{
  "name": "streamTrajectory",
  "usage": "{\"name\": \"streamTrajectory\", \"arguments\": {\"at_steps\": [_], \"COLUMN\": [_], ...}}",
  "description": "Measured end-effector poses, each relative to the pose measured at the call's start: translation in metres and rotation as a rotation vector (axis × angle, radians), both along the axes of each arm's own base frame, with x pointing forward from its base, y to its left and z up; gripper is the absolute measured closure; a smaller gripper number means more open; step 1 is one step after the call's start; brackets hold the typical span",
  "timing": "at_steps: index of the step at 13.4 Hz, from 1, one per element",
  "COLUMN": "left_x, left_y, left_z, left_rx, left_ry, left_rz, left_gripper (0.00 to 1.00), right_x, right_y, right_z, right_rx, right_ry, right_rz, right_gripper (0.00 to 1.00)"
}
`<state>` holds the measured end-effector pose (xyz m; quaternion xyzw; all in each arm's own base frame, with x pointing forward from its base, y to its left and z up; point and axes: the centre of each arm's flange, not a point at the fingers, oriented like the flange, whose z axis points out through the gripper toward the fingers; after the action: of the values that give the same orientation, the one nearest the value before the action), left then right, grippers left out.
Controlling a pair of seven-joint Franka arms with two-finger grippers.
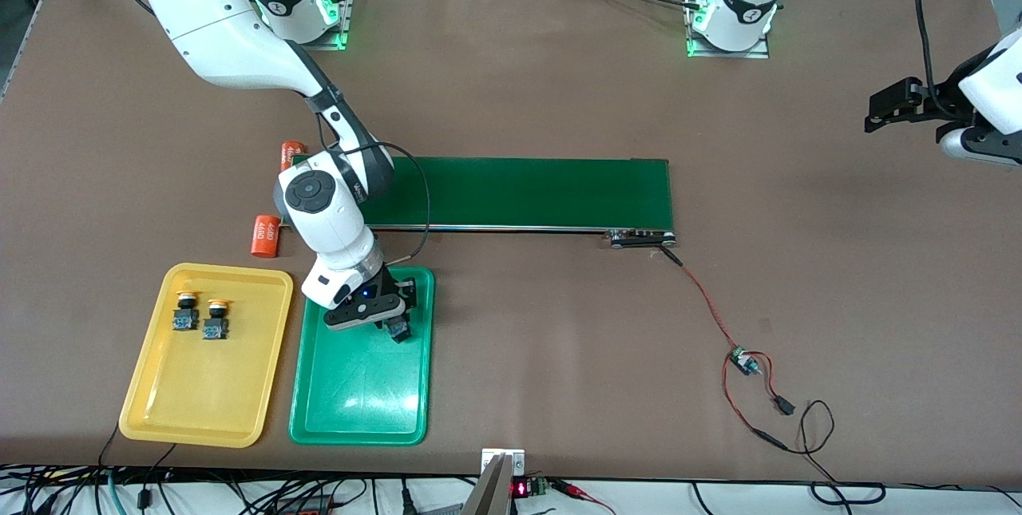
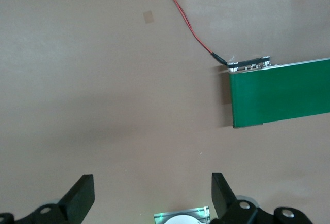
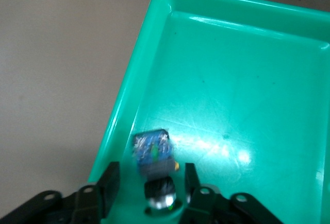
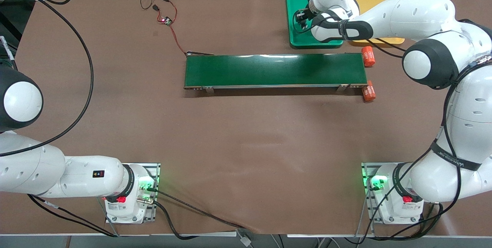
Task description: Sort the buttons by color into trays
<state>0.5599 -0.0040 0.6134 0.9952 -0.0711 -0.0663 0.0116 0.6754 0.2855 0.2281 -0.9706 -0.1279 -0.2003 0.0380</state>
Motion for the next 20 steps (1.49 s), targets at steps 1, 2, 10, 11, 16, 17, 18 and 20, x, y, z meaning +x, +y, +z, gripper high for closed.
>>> {"name": "streamTrajectory", "arguments": {"at_steps": [1,2,10,11,16,17,18,20], "left_x": [0.001,0.002,0.002,0.002,0.002,0.002,0.002,0.002], "left_y": [0.0,0.0,-0.012,-0.011,-0.009,-0.009,-0.009,-0.008], "left_z": [0.001,0.001,0.002,0.002,0.003,0.003,0.003,0.003], "left_rx": [0.0,0.0,0.059,0.059,0.06,0.06,0.06,0.06], "left_ry": [-0.006,-0.013,-0.025,-0.026,-0.025,-0.025,-0.025,-0.024], "left_rz": [0.0,0.0,0.053,0.055,0.062,0.063,0.064,0.067], "left_gripper": [0.0,0.0,0.0,0.0,0.0,0.0,0.0,0.0], "right_x": [0.0,0.0,0.004,0.003,-0.008,-0.012,-0.018,-0.029], "right_y": [0.0,0.0,-0.007,-0.009,-0.03,-0.038,-0.045,-0.061], "right_z": [0.0,0.0,0.032,0.045,0.118,0.136,0.154,0.193], "right_rx": [0.0,0.0,-0.052,-0.074,-0.188,-0.215,-0.234,-0.233], "right_ry": [0.0,0.0,0.033,0.05,0.144,0.17,0.197,0.25], "right_rz": [0.0,0.0,-0.02,-0.028,-0.084,-0.102,-0.123,-0.15], "right_gripper": [0.26,0.17,0.0,0.0,0.0,0.0,0.0,0.0]}}
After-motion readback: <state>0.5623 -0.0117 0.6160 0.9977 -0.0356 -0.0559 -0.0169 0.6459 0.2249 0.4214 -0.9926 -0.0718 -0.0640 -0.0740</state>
